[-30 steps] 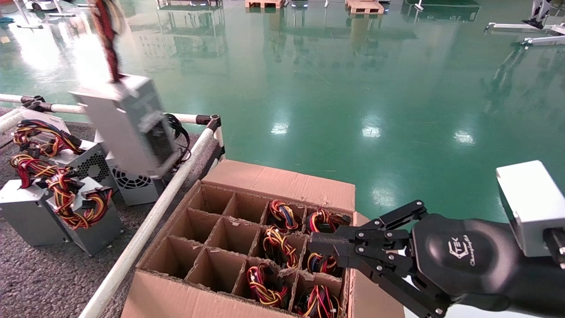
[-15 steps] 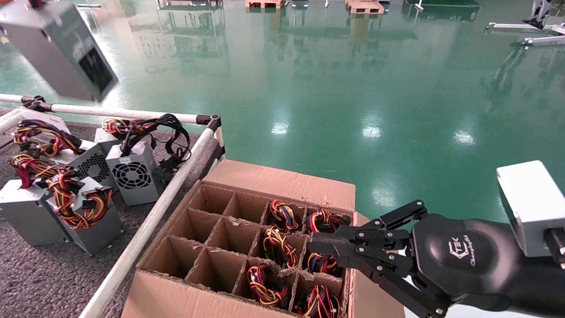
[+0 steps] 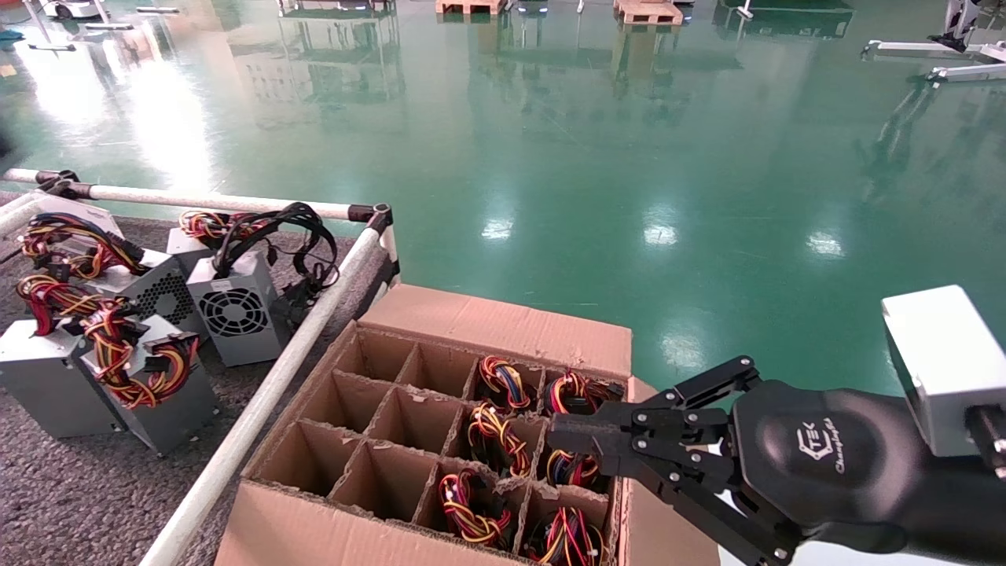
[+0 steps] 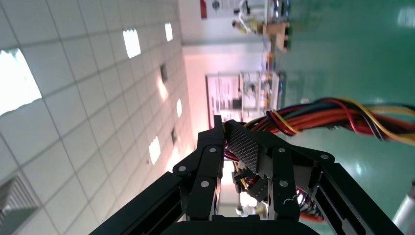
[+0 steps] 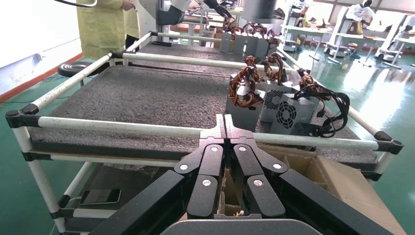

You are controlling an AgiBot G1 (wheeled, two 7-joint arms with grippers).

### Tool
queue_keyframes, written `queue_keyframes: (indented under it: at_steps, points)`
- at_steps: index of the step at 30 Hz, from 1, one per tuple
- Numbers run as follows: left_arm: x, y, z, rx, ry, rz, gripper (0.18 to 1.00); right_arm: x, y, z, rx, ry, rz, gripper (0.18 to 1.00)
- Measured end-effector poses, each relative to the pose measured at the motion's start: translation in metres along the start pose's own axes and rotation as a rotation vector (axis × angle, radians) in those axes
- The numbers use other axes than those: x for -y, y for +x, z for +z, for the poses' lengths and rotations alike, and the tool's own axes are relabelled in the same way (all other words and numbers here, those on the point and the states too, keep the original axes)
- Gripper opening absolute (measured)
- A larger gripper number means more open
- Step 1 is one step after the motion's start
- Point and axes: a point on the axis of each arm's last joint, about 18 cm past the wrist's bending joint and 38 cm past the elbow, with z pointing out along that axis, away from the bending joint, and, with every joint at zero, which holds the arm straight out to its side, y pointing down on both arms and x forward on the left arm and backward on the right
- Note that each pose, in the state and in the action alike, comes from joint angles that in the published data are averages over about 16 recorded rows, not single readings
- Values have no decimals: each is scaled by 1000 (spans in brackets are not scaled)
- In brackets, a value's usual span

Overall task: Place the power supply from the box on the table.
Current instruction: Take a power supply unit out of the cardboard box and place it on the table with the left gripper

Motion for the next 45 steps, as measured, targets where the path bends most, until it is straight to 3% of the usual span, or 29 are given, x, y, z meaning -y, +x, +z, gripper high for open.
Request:
queue_keyframes:
  at_steps: [13, 23, 45]
  points:
    - [-51, 20, -8, -97, -165, -25, 185, 0, 0, 0, 0, 0, 0, 184]
    - [-79, 51, -14, -209, -252, -77, 185, 0, 0, 0, 0, 0, 0, 184]
    - [-88, 136, -2, -454, -282, -196, 185, 0, 0, 0, 0, 0, 0, 184]
